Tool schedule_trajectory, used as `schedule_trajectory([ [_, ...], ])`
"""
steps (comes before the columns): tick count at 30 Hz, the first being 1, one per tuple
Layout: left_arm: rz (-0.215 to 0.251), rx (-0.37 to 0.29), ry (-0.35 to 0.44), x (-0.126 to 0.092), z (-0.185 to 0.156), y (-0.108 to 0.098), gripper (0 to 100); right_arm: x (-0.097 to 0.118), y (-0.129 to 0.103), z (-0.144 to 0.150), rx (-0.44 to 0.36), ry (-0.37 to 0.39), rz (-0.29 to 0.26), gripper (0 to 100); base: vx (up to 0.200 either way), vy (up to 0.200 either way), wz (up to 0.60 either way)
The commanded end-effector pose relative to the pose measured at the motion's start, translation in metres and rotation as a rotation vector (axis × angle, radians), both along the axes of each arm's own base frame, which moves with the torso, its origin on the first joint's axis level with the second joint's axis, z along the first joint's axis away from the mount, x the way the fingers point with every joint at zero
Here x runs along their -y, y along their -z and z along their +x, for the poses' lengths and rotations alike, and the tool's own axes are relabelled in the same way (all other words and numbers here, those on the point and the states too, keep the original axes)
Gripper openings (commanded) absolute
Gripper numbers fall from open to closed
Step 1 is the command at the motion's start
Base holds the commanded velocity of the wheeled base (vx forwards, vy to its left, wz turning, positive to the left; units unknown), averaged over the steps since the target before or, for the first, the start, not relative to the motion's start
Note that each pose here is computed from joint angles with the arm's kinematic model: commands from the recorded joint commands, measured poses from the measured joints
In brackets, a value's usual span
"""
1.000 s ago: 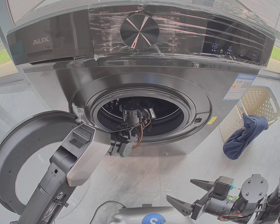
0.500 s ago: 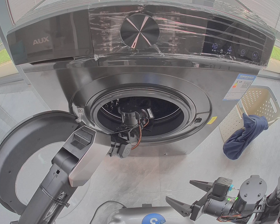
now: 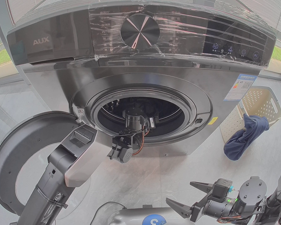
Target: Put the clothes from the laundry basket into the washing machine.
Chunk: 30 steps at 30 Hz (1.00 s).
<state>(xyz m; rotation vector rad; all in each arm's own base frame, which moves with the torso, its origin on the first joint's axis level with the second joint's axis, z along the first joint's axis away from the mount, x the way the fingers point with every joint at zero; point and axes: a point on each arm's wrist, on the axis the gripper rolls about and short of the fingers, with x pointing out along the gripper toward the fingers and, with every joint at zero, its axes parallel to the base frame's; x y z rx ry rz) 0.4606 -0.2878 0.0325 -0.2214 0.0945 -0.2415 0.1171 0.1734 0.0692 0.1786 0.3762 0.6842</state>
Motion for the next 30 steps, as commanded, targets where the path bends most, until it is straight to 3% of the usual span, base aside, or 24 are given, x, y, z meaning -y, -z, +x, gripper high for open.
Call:
schedule_trajectory([
  [1, 0.03, -0.017, -0.009, -0.003, 0.006, 0.016, 100, 0.003, 0.003, -0.002, -0.01, -0.001, -0.016, 100, 0.0, 0.0, 0.0],
  [2, 0.036, -0.014, -0.018, -0.007, 0.011, 0.021, 0, 0.003, 0.003, -0.002, -0.01, -0.001, -0.016, 100, 0.0, 0.0, 0.0],
  [8, -0.01, 0.048, -0.022, -0.003, 0.022, 0.012, 0, 0.003, 0.003, -0.002, -0.01, -0.002, -0.016, 100, 0.0, 0.0, 0.0],
  [14, -0.064, 0.015, -0.005, 0.001, 0.019, 0.013, 0, 0.002, 0.003, -0.003, -0.014, -0.006, -0.014, 100, 0.0, 0.0, 0.0],
  [18, -0.192, 0.021, 0.022, 0.0, 0.02, 0.006, 0, 0.002, 0.003, -0.004, -0.016, -0.008, -0.012, 100, 0.0, 0.0, 0.0],
  [19, -0.192, 0.021, 0.022, 0.0, 0.02, 0.006, 0, 0.002, 0.003, -0.004, -0.016, -0.008, -0.012, 100, 0.0, 0.0, 0.0],
  [21, -0.256, 0.07, 0.051, 0.0, 0.02, -0.004, 0, 0.002, 0.003, -0.004, -0.016, -0.009, -0.012, 100, 0.0, 0.0, 0.0],
  [25, -0.286, 0.116, 0.083, 0.0, 0.019, -0.012, 0, 0.002, 0.003, -0.004, -0.016, -0.008, -0.013, 100, 0.0, 0.0, 0.0],
  [30, -0.294, 0.124, 0.101, 0.001, 0.018, -0.013, 0, 0.001, 0.004, -0.004, -0.017, -0.011, -0.016, 100, 0.0, 0.0, 0.0],
])
